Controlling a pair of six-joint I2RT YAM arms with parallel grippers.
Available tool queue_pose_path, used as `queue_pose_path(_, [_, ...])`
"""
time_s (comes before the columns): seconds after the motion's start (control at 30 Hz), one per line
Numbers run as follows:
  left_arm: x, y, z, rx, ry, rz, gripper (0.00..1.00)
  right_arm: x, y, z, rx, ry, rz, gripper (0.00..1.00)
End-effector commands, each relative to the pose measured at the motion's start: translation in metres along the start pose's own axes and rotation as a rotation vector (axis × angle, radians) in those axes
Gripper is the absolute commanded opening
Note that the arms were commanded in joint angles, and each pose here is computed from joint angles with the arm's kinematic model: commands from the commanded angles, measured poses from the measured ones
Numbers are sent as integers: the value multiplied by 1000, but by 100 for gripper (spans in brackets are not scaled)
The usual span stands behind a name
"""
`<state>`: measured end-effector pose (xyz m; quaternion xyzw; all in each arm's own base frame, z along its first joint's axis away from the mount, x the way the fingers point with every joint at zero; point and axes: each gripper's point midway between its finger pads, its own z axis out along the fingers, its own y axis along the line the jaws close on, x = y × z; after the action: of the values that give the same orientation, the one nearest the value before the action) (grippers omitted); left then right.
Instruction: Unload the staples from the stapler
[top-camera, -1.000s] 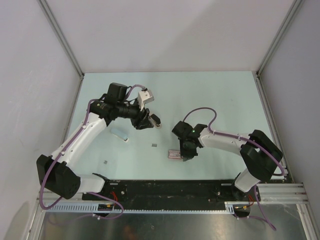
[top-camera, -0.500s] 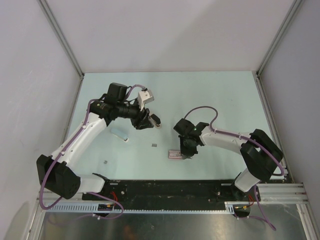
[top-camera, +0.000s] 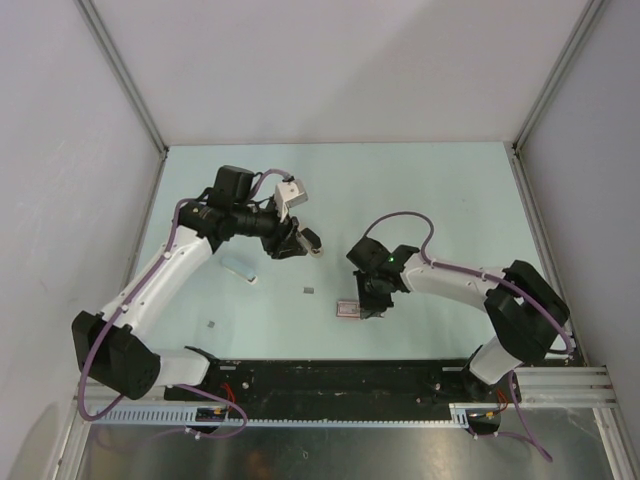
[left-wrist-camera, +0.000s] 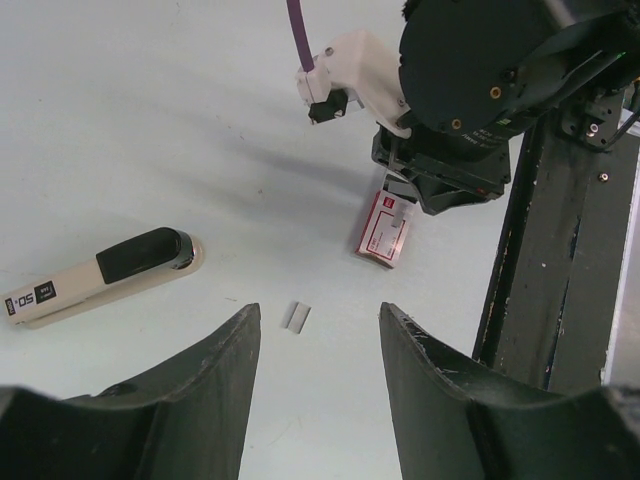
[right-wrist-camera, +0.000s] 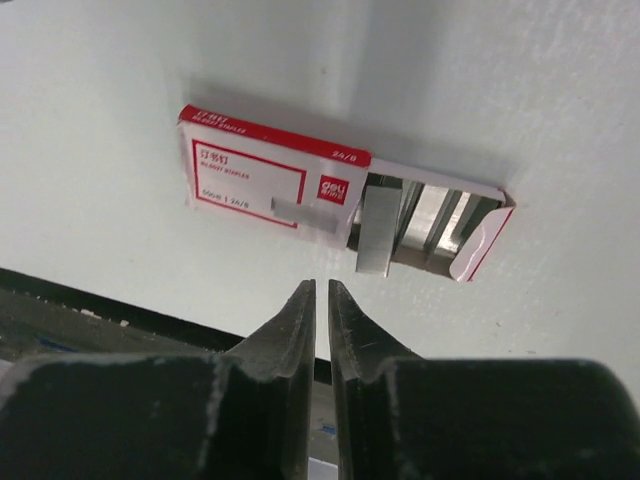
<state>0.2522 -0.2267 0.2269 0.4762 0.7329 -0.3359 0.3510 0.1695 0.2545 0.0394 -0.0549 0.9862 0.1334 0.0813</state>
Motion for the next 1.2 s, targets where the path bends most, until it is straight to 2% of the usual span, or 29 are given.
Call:
queue_pose_path(0.0, [-13,-12,-8,18,-48,42,57,-1,1,-16,-20,-29,-42,15])
queue_pose_path(0.47, [-10,-13,-8,22,-45,41,57,13,-16,-10,6,16,-61,2])
queue_pose_path(1.17, [-10,-12,-8,18,-45,52,57,0,-17,6,-23,22,-32,1])
